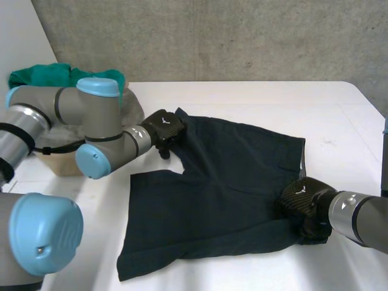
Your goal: Fold the laundry.
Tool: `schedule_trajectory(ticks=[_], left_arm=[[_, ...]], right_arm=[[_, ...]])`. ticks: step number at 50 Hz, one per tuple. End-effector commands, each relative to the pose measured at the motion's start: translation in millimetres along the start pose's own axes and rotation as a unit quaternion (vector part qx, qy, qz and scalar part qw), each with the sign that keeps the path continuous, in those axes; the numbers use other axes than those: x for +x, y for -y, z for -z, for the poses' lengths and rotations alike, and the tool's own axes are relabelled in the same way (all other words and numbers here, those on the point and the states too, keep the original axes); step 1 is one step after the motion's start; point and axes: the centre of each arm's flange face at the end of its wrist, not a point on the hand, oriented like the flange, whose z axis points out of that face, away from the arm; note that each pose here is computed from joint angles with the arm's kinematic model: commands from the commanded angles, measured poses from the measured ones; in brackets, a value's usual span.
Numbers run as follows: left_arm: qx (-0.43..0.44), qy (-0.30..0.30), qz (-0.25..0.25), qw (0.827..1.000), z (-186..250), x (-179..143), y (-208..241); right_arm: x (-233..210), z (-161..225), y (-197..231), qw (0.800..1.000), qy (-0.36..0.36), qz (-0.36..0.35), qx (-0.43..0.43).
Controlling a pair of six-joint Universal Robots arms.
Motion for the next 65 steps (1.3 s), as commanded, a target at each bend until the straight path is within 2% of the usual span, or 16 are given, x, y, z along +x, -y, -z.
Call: schedule_trajectory(ticks=[1,5,16,34,37,40,43,49,53,61,65], left_arm=[[0.008,0.02,-0.025,0.999,-6,-2,0],[0.011,0.025,-0.033,0.999,-9,-1,-1],[-0.019,0.027,-0.109,0.994,-14,14,-8],[-0.007,0.029,-0.19,0.981,-25,42,-4],[-0.016,0.033,-0.219,0.975,-28,50,-8],[-0.025,0.062,-0.258,0.964,-32,49,-11],[-0.029,0.075,-0.248,0.965,-30,42,-6],[-0.064,0.081,-0.182,0.978,-5,23,6],[-0.106,0.103,-0.167,0.975,10,12,4],[-0.133,0.126,-0.139,0.973,30,8,16],[-0.137,0.15,-0.1,0.974,53,-2,36]], right_arm=[[2,3,-1,1.0,-0.009,-0.001,0.006],[2,5,-1,1.0,-0.014,-0.003,0.011],[5,9,0,1.0,-0.017,-0.006,0.02],[13,20,-4,0.999,-0.027,-0.023,0.029],[15,22,-5,0.999,-0.028,-0.027,0.031],[16,24,-7,0.998,-0.03,-0.032,0.034],[18,25,-7,0.998,-0.031,-0.035,0.034],[15,28,-7,0.998,-0.025,-0.035,0.04],[10,29,-4,0.998,-0.019,-0.031,0.047],[-9,30,8,0.997,0.0,-0.021,0.068],[-10,27,12,0.997,-0.01,-0.018,0.079]])
